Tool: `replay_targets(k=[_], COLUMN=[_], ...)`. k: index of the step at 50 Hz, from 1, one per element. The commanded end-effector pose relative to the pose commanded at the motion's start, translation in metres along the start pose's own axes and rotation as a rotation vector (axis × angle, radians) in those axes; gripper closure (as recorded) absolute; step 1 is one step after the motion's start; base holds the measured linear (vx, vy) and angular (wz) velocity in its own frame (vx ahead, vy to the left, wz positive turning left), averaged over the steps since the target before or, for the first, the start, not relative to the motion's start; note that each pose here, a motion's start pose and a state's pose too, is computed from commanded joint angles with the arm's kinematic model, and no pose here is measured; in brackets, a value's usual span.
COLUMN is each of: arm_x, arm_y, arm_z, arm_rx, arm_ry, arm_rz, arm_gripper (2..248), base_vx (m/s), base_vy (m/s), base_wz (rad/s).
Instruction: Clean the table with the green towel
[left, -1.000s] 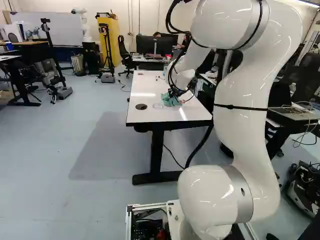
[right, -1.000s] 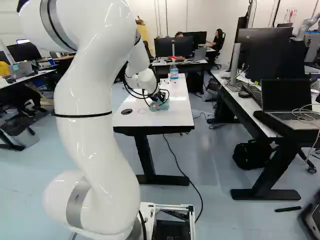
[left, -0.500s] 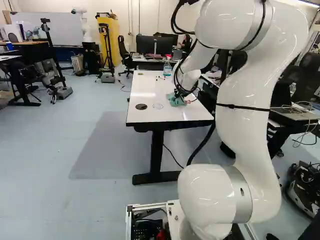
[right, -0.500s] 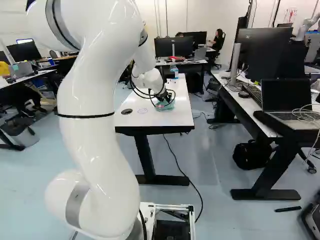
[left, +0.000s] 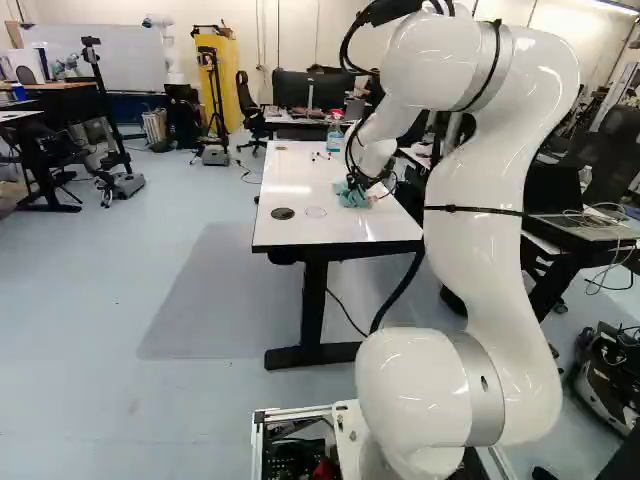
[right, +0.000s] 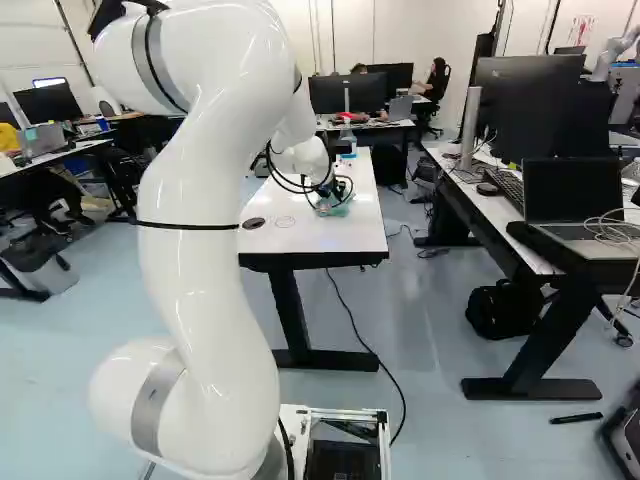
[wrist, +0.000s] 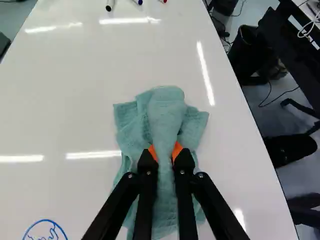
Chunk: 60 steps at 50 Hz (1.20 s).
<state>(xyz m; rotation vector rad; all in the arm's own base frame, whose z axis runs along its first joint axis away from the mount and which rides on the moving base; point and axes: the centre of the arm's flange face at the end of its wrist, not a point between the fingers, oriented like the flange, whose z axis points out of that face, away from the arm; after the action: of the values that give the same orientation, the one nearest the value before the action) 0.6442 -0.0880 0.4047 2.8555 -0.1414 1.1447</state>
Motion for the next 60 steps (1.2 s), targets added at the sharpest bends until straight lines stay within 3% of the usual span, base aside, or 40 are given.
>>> replay_targets(k=[16, 38, 60], arm_x=[0.010, 0.003, -0.022], arm_y=[-0.023, -0.058, -0.053], arm_z=[0.011, 0.002, -0.027], arm_rx=[0.024, 0.062, 0.059], arm_ry=[0.013, 0.006, -0.022], arm_rz=[-0.025, -0.064, -0.062], arm_gripper=[203, 203, 203], base_vx=[0.000, 0.000, 0.000], base_vy=[0.000, 0.000, 0.000], base_wz=[0.000, 0.000, 0.000])
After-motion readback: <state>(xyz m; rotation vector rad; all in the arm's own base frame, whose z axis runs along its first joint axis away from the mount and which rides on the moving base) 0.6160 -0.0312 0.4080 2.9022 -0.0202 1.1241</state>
